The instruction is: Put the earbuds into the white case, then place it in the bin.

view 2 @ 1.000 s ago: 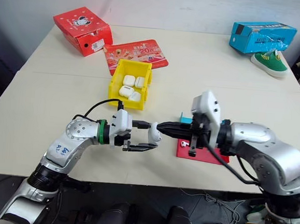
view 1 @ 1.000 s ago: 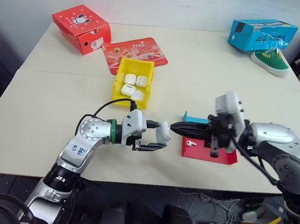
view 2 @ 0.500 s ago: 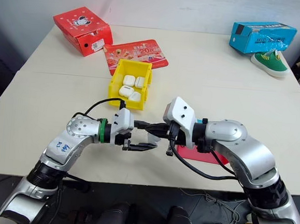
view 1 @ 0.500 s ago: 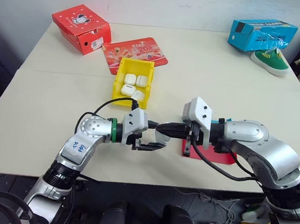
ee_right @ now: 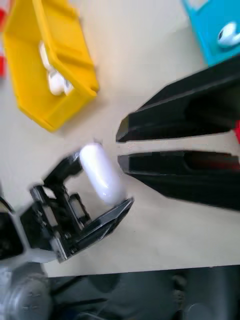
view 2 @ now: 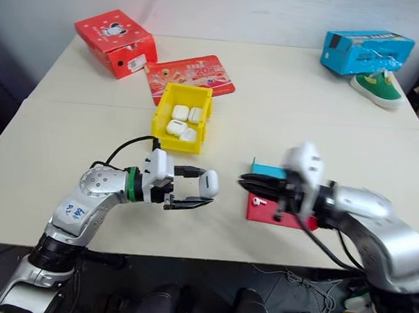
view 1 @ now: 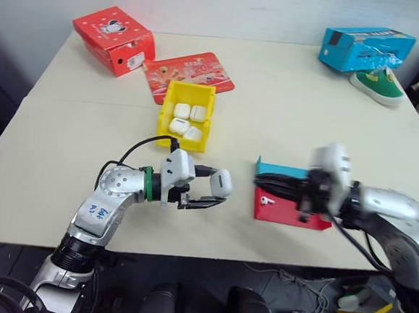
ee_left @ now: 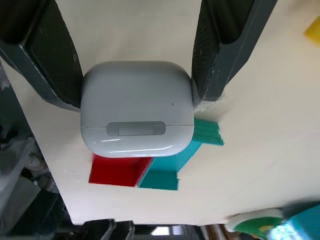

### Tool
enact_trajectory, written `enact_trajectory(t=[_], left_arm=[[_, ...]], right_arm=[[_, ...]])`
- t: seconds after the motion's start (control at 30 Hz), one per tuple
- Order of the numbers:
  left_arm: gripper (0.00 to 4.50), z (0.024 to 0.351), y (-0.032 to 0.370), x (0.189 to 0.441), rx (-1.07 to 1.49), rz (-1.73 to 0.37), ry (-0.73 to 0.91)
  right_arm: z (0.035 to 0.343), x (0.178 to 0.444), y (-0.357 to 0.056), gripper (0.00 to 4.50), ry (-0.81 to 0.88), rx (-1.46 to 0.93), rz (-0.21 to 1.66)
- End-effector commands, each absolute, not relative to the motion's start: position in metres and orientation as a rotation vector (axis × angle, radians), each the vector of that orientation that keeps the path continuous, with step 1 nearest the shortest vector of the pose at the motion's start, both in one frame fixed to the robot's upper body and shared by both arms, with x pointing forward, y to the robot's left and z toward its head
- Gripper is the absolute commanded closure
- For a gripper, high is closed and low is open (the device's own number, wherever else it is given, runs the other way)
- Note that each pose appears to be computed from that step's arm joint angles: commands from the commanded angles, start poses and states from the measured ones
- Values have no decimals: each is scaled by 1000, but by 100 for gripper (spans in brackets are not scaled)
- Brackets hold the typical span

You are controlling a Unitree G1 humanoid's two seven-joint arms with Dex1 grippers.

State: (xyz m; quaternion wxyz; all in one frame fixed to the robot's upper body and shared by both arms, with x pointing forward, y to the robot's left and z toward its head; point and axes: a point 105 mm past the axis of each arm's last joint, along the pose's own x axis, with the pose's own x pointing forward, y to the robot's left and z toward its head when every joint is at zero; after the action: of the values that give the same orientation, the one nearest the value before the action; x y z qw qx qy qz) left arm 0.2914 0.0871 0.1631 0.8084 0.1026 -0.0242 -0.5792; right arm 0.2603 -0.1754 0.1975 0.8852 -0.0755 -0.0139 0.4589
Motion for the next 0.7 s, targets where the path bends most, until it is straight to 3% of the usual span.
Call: enact_trajectory(t=[0.03, 0.13, 0.27, 0.53, 0.7], left_arm=[[172, 194, 101, 275, 87, -1290, -135], [172, 203, 128, 288, 15, -1181, -122], [172, 225, 150, 331, 12, -986, -161], [172, 226, 118, 424, 65, -757, -51], [172, 218, 113, 452, 121, -678, -18]], right_arm=[[217, 256, -218, 247, -186, -225, 746], [225, 243, -235, 153, -330, -309, 643], [231, 218, -232, 10, -492, -319, 697], [220, 221, -234, 4, -519, -335, 599], [218, 218, -228, 4, -513, -340, 633]])
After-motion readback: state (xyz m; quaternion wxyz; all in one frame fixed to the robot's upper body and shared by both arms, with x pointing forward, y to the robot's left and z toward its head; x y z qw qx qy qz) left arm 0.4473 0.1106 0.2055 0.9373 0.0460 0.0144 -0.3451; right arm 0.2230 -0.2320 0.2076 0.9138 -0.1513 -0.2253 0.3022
